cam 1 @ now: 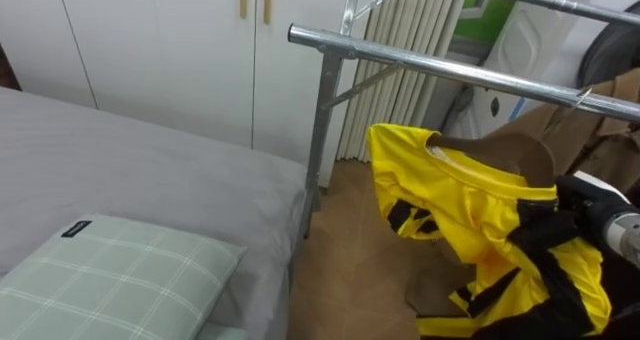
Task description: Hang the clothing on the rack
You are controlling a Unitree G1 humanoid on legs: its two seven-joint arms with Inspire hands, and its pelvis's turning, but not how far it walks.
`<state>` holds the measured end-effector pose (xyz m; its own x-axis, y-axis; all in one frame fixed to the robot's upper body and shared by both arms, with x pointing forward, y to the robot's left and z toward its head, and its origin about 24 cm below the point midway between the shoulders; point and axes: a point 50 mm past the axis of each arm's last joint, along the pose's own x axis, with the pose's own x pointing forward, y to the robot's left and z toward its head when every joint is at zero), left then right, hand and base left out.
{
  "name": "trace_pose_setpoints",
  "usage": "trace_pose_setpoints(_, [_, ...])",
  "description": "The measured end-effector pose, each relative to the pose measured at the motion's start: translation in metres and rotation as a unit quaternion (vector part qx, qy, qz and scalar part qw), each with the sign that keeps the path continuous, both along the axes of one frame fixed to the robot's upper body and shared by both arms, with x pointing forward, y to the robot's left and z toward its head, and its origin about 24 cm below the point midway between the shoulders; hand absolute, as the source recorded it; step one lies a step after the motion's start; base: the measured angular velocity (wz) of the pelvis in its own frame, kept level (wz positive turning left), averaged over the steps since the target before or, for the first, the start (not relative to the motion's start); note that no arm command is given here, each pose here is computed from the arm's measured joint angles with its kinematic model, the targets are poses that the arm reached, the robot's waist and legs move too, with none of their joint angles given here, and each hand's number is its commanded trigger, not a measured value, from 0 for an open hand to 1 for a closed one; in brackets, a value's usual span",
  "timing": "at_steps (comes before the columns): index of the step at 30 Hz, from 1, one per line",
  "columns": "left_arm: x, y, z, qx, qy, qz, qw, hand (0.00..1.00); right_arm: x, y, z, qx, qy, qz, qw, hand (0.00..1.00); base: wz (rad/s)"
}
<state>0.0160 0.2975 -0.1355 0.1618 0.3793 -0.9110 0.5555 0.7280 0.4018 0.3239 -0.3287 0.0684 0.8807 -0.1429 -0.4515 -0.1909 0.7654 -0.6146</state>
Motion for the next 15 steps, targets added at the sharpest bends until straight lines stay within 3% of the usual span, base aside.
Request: trace_pose_setpoints(15, [-0.0018,0.0022,0.0016,0.003,0.000,-0.002,1.000,0.00,0.0024,-0.0055,0.0104,-0.028,-0.002,0.001,1.000,1.00,0.00])
